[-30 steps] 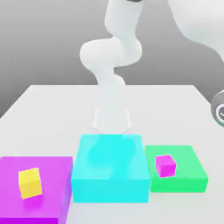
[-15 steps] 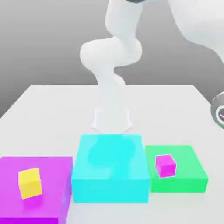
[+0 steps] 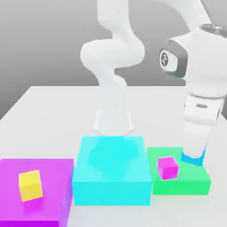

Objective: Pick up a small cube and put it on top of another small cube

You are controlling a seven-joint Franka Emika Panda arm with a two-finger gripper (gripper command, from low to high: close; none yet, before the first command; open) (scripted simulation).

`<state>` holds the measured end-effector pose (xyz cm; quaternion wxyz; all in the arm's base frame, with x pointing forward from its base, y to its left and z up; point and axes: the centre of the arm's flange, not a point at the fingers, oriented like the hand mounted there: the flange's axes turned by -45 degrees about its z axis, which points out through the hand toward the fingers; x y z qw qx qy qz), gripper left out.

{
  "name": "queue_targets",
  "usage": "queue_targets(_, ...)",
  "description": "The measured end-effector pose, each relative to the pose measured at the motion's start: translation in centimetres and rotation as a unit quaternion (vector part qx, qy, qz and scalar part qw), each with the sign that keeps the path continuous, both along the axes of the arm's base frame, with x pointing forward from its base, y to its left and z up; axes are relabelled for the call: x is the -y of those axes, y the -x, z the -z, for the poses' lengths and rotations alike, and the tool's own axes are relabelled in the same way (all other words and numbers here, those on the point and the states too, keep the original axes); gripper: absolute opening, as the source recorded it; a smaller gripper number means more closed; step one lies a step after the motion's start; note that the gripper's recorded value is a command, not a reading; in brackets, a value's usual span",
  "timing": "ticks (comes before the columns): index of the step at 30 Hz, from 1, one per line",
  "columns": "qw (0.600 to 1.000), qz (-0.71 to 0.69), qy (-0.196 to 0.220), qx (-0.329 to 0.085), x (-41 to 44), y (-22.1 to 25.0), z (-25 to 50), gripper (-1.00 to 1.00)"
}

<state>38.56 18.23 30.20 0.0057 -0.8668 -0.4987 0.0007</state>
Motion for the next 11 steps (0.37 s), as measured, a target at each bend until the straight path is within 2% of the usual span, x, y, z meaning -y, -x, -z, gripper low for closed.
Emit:
queue_targets(3, 0.999, 0.039, 0.003, 0.002, 1.9, 1.9, 0.3, -1.00)
queue_targets(7, 0.999, 0.046, 0.004, 0.002, 2.2, 2.2, 4.8, -1.00)
queue_targets(8, 0.999, 0.047, 0.004, 0.002, 2.3, 2.3, 5.6, 1.00)
queue_targets(11, 0.999, 0.047, 0.004, 0.002, 2.3, 2.3, 5.6, 1.00)
